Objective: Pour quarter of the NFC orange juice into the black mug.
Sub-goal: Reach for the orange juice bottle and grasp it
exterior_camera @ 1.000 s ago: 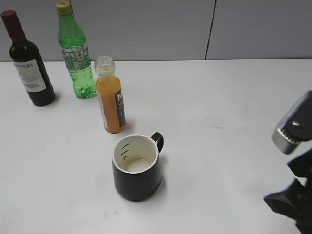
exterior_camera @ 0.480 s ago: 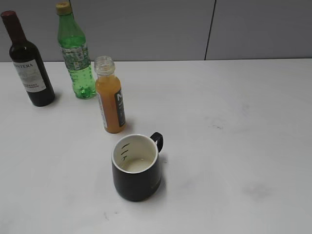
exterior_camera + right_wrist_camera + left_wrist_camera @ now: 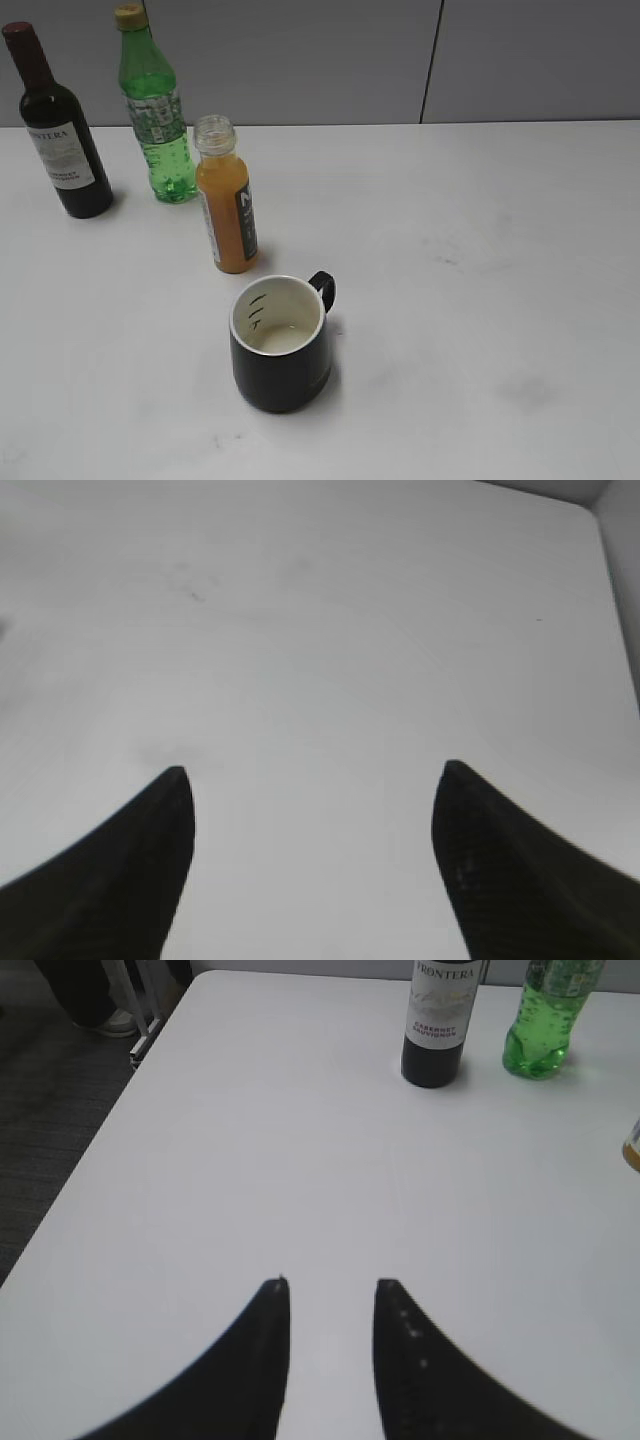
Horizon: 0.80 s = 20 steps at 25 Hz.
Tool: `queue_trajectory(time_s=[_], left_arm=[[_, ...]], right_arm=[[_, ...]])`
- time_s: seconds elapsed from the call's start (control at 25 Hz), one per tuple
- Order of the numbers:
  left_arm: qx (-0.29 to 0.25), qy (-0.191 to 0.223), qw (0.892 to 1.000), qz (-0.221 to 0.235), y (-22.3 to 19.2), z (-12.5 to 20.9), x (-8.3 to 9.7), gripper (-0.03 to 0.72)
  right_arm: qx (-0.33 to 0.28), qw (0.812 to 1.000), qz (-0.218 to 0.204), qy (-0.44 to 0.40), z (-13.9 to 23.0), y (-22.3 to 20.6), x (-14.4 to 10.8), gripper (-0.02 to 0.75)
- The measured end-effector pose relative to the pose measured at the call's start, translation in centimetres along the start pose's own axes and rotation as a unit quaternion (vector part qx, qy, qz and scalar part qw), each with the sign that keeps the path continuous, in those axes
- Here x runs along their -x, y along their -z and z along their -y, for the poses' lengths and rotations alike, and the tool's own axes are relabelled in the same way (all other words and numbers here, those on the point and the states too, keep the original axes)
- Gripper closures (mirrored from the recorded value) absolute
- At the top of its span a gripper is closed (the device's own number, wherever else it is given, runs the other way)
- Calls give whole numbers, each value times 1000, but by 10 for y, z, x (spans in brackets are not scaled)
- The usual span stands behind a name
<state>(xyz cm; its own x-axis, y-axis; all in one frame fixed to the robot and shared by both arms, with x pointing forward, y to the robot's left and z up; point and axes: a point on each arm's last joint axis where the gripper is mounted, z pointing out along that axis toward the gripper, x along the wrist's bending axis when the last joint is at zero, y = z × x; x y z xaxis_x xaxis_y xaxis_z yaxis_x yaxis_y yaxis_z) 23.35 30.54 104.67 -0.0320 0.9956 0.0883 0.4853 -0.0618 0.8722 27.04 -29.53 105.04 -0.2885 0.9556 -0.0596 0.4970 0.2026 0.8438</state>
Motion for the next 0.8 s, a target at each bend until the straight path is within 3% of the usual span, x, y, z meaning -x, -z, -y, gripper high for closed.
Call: queue_trajectory(time_s=[0.2, 0.48, 0.8], left_arm=[[0, 0, 1000, 0, 0, 0, 0, 457], [0, 0, 1000, 0, 0, 0, 0, 457], [0, -1, 1000, -1, 0, 0, 0, 457]], right_arm=[[39, 997, 51, -45, 13, 10, 1, 174], [59, 994, 69, -66, 24, 12, -2, 176], [58, 995, 59, -53, 23, 12, -5, 179]])
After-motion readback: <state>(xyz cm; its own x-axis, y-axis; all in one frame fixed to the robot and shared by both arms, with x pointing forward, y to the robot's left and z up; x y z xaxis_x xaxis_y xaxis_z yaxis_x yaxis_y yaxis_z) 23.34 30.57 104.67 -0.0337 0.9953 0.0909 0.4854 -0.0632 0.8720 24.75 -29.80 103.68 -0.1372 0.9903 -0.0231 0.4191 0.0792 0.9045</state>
